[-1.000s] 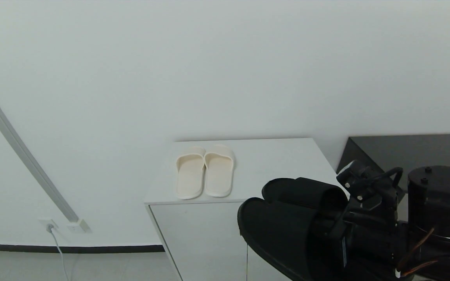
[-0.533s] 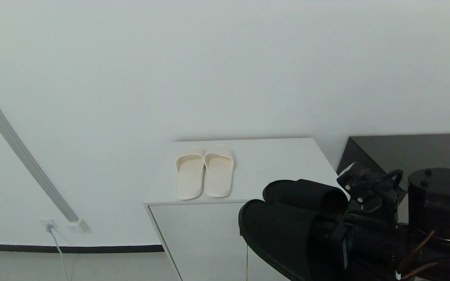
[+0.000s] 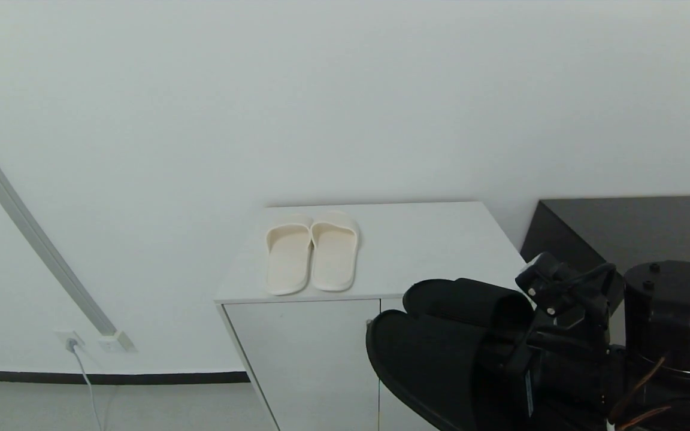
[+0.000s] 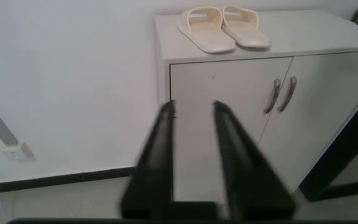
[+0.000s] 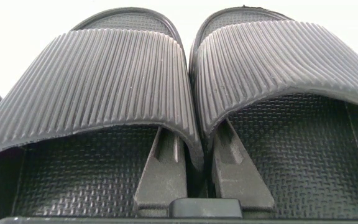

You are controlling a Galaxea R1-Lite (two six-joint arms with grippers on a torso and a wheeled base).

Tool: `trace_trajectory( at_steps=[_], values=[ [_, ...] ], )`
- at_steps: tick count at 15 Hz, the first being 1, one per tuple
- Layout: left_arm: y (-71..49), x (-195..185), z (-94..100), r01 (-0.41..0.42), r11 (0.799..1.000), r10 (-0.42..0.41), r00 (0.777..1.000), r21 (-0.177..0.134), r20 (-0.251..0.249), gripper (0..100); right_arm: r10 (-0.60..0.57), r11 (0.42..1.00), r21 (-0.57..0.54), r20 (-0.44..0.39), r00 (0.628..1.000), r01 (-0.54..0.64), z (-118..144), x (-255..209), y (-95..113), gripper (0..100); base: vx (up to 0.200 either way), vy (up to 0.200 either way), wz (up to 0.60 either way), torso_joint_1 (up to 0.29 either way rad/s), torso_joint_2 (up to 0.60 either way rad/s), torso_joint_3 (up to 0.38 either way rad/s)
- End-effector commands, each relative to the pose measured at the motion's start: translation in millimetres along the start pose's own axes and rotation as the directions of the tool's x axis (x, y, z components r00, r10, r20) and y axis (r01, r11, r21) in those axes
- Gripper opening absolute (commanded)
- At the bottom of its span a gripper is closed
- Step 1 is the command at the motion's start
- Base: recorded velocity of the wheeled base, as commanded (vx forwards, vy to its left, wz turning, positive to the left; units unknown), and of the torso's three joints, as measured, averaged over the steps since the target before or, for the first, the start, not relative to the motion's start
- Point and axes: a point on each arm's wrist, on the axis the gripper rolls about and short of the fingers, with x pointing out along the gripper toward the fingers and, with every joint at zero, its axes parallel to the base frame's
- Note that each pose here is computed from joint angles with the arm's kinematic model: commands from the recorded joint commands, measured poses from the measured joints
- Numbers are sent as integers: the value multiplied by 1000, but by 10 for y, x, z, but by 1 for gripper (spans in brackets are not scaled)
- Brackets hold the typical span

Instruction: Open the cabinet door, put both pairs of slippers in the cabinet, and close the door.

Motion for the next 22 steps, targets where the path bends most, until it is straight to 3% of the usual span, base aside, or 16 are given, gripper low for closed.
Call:
trace_trajectory(
  at_steps=[1, 22],
  values=[
    [0, 1, 1, -1, 1000, 1, 1000, 0, -1, 100, -2, 1000, -5, -5, 1000, 1, -12, 5, -2, 0, 0, 0, 0, -163, 369, 212],
    [0, 1, 4, 2, 1000, -2, 1000, -2, -2, 100, 16, 999, -43, -59, 998, -19, -191, 42, 18, 0, 0, 0, 0, -195, 482, 283]
  ],
)
